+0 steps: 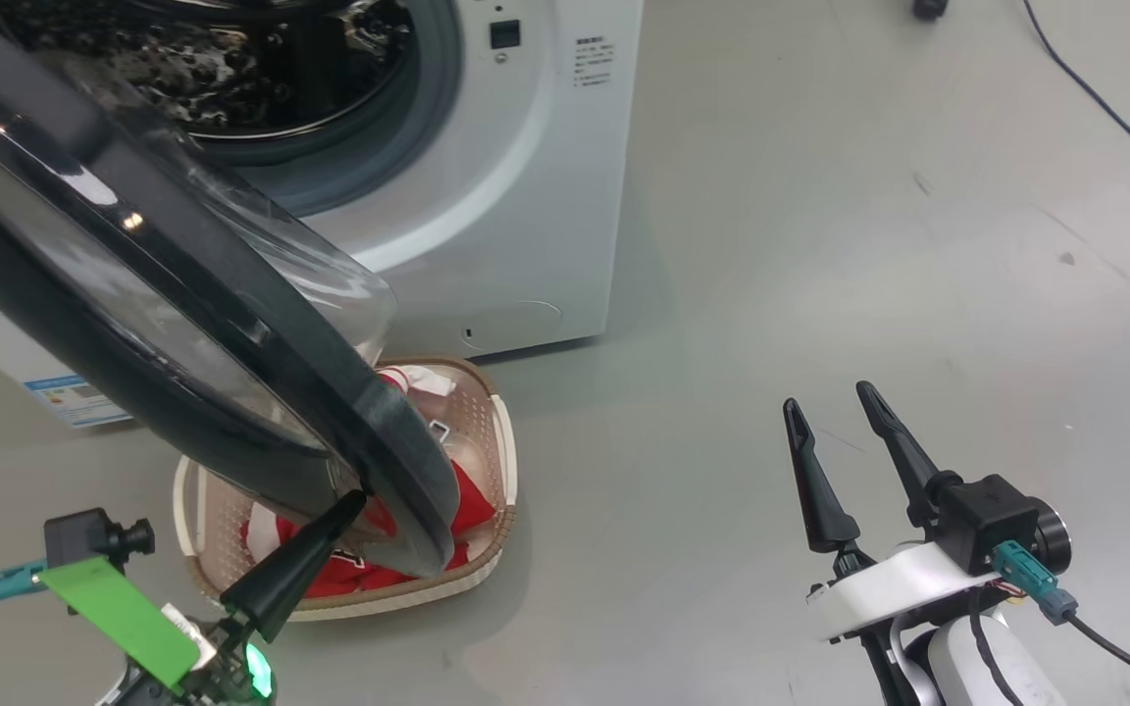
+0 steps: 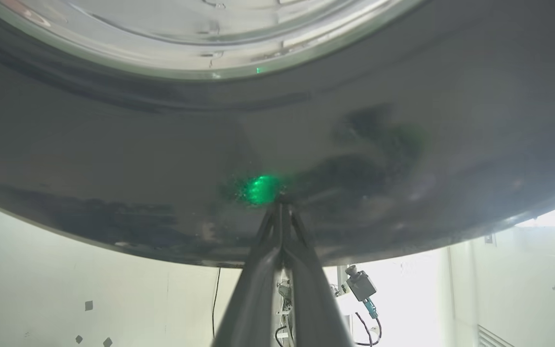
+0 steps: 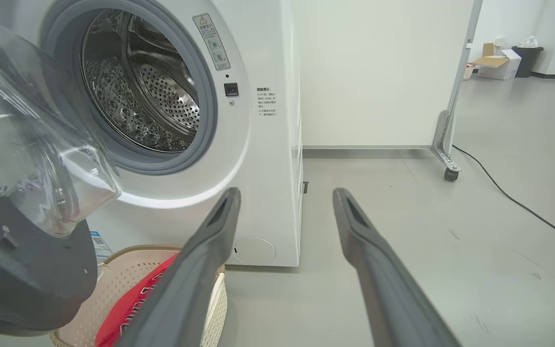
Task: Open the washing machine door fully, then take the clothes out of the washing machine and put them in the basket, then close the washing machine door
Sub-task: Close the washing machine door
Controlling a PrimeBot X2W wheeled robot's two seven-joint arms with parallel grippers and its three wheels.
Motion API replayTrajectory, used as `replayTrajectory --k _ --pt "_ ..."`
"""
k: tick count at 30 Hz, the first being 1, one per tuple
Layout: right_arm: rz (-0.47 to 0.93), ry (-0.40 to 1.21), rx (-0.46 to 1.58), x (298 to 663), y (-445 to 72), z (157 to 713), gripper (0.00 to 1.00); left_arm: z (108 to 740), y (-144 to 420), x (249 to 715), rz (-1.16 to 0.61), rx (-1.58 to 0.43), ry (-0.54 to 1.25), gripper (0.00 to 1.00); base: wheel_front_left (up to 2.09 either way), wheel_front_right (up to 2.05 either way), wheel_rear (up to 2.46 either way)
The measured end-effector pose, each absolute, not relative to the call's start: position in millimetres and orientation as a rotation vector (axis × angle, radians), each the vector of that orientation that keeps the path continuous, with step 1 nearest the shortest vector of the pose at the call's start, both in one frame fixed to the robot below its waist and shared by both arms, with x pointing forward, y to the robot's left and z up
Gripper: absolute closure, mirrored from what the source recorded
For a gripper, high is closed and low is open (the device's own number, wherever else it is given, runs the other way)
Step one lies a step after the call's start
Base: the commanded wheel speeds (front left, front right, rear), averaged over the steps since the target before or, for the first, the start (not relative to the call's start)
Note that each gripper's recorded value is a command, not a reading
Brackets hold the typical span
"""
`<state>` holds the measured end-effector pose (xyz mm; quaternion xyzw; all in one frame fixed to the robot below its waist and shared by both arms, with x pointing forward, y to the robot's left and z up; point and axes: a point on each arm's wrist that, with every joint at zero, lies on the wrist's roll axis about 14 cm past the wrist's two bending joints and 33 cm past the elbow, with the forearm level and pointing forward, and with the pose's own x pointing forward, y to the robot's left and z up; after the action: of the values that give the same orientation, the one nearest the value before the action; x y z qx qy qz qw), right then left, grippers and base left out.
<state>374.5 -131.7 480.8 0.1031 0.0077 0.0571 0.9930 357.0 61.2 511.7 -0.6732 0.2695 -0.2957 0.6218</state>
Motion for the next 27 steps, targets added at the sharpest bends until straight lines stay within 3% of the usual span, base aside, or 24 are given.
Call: replayTrajectory --k 27 --pt "-0.014 0.039 0.193 379.7 -175.6 470.5 0.0 507.8 6.6 453.0 -0.776 -1.57 0.647 1.0 0.0 0.0 0.0"
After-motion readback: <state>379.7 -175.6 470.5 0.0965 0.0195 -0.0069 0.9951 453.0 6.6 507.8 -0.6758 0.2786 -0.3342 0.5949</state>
